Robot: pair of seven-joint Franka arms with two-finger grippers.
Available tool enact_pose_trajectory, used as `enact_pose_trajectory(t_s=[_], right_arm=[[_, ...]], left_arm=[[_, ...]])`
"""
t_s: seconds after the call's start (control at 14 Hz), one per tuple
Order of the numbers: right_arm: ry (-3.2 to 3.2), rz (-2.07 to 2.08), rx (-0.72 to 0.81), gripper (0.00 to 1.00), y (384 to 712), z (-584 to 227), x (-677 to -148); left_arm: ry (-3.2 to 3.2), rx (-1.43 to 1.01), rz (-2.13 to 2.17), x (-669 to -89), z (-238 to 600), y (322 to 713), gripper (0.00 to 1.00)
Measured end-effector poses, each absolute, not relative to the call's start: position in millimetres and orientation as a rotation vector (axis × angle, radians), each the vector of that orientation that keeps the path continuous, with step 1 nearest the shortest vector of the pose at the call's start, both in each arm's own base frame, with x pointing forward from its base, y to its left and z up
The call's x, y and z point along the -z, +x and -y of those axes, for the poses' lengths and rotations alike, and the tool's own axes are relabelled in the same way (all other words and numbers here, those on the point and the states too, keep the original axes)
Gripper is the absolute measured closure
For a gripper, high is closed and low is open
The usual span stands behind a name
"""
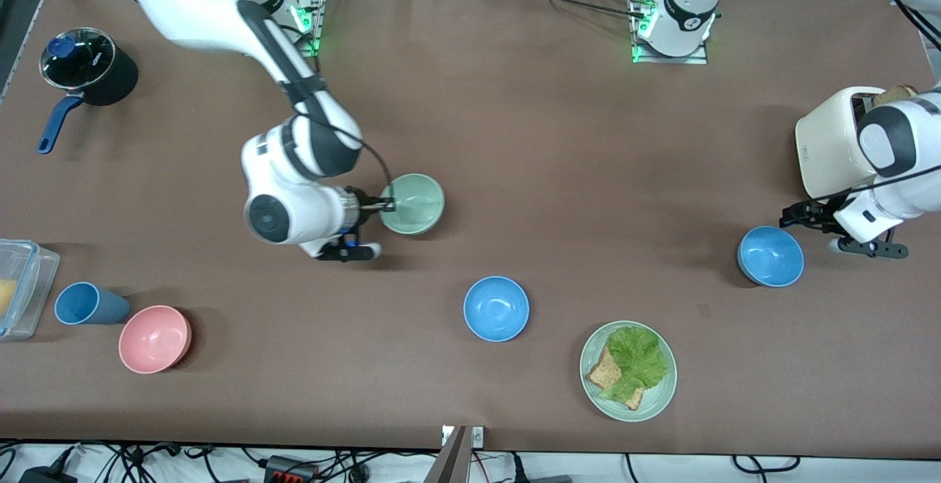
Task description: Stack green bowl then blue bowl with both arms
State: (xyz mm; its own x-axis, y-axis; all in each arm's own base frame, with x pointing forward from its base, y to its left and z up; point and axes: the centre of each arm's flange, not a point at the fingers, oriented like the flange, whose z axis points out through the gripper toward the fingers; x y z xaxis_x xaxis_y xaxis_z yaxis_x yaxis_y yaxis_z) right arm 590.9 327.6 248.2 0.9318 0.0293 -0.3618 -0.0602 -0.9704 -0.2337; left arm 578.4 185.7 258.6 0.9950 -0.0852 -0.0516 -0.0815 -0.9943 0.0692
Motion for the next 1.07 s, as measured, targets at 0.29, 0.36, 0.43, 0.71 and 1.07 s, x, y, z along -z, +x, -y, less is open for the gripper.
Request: enact_pose_trajectory(t_s=[0.29, 0.36, 0.43, 0.71, 1.07], right_arm=[[-2.981, -0.041, -0.501, 0.96, 558.8, -393.5, -223.5], [-2.994, -0.053, -0.503, 0.96, 554.0, -403.4, -219.2], [-2.999, -0.062, -0.505, 0.96, 550.6, -410.8, -217.0], [-3.003, -0.094, -0.507, 0.96, 546.3, -419.8, -216.9], [-2.986, -0.186, -0.551, 0.78, 540.9, -425.4, -208.7]], left_arm=[[3.056, 0.114, 0.120, -235.9, -190.0, 585.3, 0.07], [3.055, 0.115, 0.118, -232.8, -191.3, 587.3, 0.15], [3.054, 0.117, 0.117, -230.1, -192.3, 588.9, 0.19], [3.052, 0.110, 0.113, -222.2, -196.8, 598.7, 0.22], [3.091, 0.124, 0.186, -211.7, -202.0, 611.8, 0.42]])
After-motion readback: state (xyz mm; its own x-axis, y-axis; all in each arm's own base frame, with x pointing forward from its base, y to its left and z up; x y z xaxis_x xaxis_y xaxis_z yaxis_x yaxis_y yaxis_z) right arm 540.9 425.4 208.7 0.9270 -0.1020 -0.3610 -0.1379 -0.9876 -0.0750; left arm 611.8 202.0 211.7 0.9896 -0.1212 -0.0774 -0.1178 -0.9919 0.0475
